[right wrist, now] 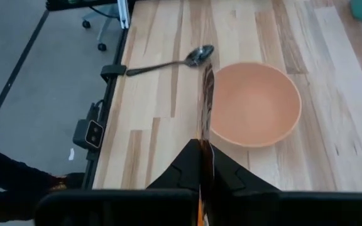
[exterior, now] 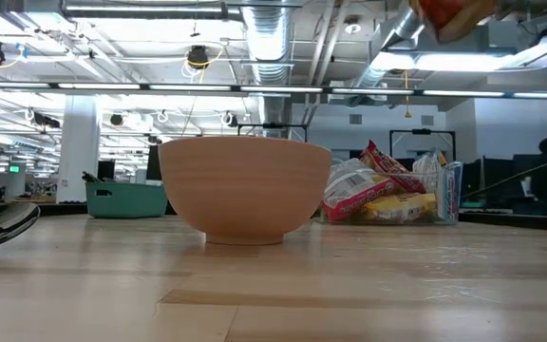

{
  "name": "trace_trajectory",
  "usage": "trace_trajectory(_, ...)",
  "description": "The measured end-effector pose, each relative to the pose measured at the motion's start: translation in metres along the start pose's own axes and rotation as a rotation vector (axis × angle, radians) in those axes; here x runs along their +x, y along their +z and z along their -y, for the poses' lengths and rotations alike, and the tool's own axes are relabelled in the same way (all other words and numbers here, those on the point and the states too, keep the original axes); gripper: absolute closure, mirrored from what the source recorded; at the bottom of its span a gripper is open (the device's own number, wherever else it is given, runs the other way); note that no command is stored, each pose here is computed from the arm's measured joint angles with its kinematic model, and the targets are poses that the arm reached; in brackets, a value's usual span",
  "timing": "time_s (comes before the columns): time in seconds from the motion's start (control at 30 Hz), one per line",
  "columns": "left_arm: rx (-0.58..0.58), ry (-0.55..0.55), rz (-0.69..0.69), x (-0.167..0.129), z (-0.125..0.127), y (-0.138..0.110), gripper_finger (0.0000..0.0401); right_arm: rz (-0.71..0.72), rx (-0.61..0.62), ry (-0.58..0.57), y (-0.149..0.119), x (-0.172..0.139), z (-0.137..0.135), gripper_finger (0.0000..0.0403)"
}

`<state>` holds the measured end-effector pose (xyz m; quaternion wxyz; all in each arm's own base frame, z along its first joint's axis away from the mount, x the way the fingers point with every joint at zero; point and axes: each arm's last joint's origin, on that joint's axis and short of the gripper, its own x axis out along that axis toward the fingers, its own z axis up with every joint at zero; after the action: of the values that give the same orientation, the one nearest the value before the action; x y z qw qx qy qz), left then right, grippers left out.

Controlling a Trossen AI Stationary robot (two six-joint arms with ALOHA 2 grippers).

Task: Pick & Place Food Item
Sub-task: Put the orange seasoning pack into the dark blue bin

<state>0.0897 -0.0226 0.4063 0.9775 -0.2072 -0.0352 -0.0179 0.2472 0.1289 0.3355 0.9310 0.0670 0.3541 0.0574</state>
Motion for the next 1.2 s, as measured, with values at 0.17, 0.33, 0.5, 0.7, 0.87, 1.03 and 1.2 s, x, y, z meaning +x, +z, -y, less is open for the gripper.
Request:
trace_trajectory(0.17,0.005,0.004,-0.011,0.004,0.001,-0.002,0.0298,-0.019,-0.001,-0.002,-0.003,-0.001,-0.001,0.0403)
trace_trajectory(0.33,0.008,0.007,-0.018,0.006,0.001,-0.003,0.0298,-0.036,-0.022,0.035,-0.006,-0.002,-0.008,0.0403)
trace_trajectory(0.5,0.009,0.008,-0.021,0.007,0.001,-0.003,0.0298,-0.079,-0.055,0.131,-0.013,-0.006,-0.021,0.0403)
trace_trajectory(0.7,0.010,0.009,-0.022,0.007,0.001,-0.003,0.0298,-0.128,-0.141,0.254,-0.032,-0.039,-0.043,0.0403)
trace_trajectory(0.87,0.009,0.009,-0.022,0.007,0.001,-0.003,0.0298,-0.103,-0.130,0.395,-0.046,-0.081,-0.058,0.0403)
trace_trajectory(1.03,0.009,0.009,-0.022,0.007,0.001,-0.003,0.0298,-0.114,-0.151,0.509,-0.064,-0.111,-0.073,0.0403)
trace_trajectory(1.2,0.009,0.009,-0.022,0.007,0.001,-0.003,0.0298,-0.131,-0.214,0.563,-0.078,-0.122,-0.086,0.0403)
